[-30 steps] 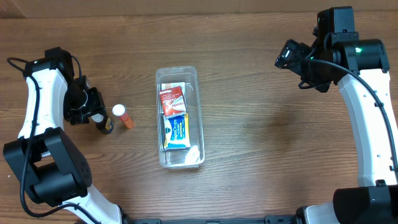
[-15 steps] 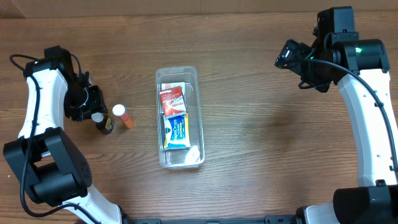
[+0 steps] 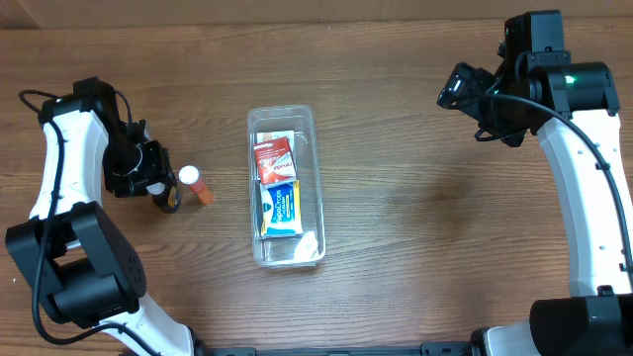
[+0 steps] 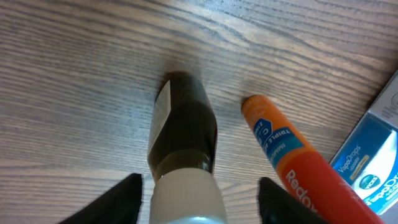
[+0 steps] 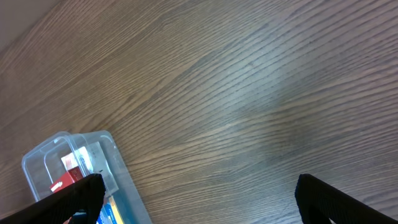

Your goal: Pack container

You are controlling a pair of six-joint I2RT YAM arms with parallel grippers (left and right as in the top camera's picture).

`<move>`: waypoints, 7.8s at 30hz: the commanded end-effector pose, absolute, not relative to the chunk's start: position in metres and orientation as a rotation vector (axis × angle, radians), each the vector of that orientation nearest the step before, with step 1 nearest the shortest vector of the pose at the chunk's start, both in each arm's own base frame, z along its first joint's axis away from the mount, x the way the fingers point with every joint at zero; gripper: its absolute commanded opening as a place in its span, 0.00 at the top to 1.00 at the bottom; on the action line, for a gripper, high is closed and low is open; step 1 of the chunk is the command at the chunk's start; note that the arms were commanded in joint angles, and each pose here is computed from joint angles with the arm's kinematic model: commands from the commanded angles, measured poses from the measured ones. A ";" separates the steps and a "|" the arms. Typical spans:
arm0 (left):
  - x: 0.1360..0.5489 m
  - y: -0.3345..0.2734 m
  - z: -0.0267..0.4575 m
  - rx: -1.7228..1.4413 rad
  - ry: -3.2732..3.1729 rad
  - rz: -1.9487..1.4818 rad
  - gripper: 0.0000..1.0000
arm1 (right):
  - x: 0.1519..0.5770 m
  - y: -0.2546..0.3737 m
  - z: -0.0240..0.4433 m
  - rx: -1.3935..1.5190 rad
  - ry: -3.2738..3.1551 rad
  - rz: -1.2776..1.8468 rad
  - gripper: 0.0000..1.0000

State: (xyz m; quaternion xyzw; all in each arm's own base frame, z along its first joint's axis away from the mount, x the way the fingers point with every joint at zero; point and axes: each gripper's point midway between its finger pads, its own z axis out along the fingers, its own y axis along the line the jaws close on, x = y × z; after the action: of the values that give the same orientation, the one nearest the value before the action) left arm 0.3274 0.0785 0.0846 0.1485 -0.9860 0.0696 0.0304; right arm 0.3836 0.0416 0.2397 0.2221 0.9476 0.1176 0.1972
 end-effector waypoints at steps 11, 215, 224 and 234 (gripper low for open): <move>0.323 0.071 0.086 0.458 -3.012 0.245 0.85 | 0.385 0.041 0.244 0.624 2.635 0.337 0.00; 0.201 -0.011 0.087 0.123 -4.170 0.197 0.00 | 0.365 0.048 0.284 0.563 2.533 0.378 0.00; 0.201 -0.011 0.087 0.123 -4.170 0.197 0.00 | 0.263 0.008 0.322 0.314 1.943 0.167 0.00; 0.201 -0.011 0.087 0.123 -4.170 0.197 0.00 | 0.231 0.007 0.169 0.281 1.789 0.225 0.00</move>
State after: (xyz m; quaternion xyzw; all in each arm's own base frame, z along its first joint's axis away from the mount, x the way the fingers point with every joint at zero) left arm 0.2004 -0.0136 0.0875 0.0239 -0.8687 0.0488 -0.4923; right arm 0.2270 0.0088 0.1802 0.1245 0.7829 0.0988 0.6015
